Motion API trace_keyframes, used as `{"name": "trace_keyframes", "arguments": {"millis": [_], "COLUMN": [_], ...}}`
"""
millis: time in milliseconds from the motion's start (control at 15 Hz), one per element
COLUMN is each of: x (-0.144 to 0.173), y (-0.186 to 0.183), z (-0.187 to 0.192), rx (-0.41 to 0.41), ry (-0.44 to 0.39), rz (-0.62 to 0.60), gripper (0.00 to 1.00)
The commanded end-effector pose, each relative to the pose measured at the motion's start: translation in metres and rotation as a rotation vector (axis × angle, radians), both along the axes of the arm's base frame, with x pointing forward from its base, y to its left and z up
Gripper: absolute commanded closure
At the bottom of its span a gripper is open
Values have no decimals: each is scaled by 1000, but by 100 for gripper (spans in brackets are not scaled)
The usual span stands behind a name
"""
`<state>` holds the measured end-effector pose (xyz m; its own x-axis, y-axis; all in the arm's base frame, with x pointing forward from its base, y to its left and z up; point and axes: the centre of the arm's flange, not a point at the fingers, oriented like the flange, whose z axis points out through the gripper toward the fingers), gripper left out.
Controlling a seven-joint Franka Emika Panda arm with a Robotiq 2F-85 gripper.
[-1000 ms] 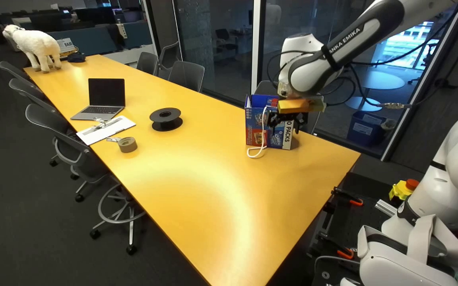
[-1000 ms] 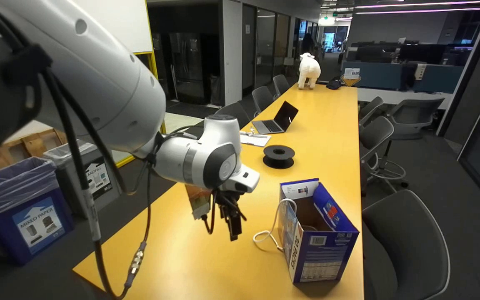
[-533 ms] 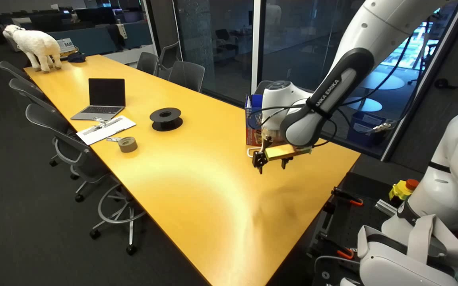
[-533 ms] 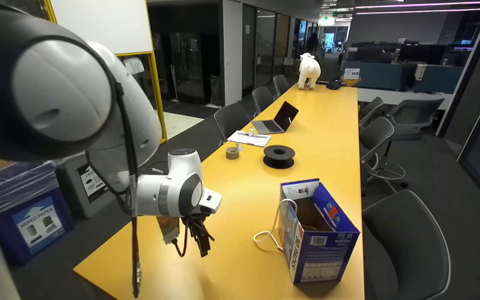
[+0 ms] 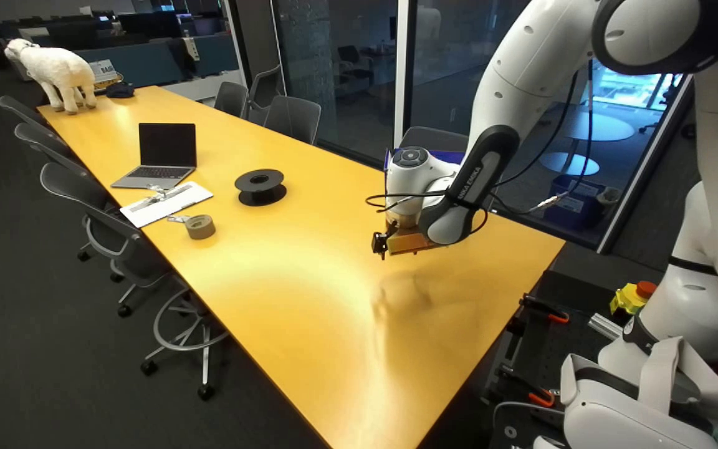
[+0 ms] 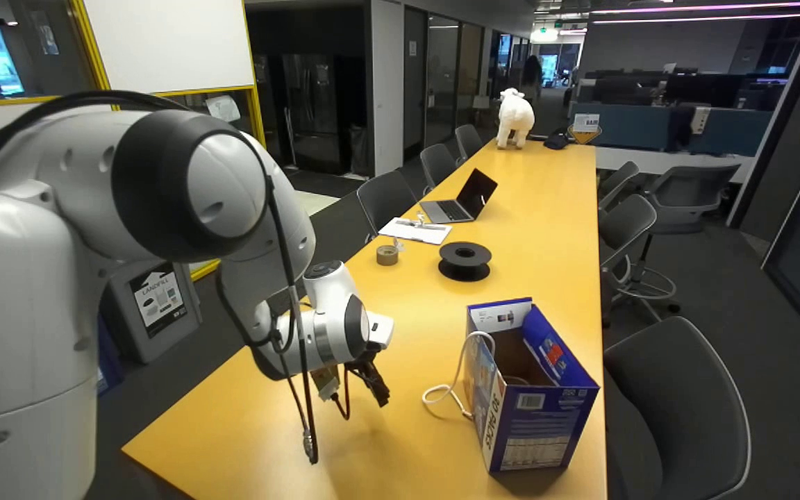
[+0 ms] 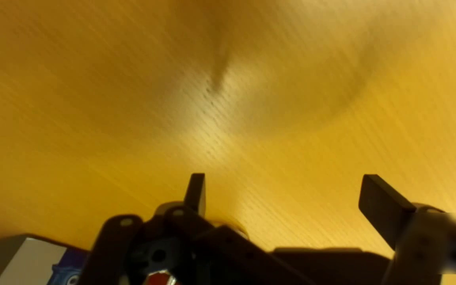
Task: Put the ropes in the box
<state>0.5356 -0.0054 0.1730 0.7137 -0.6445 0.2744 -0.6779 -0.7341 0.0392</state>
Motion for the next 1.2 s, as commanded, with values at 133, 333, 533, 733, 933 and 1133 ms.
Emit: {"name": "trace_keyframes", "arguments": {"millis": [133,333,533,733,933,1133], "x": [48,59,67,72,74,74], "y": [-31,-51,-69,-84,-95,-101], "z": [-28,-33,-30,-28,-31,-34], "rx": [-71,-94,-105,-113,-113,-114], "ry": [-26,-44,-67,-87,-84,-84], "rz": [-84,-165,-216,-253,-280,-300], "gripper": [0,0,0,0,0,0]}}
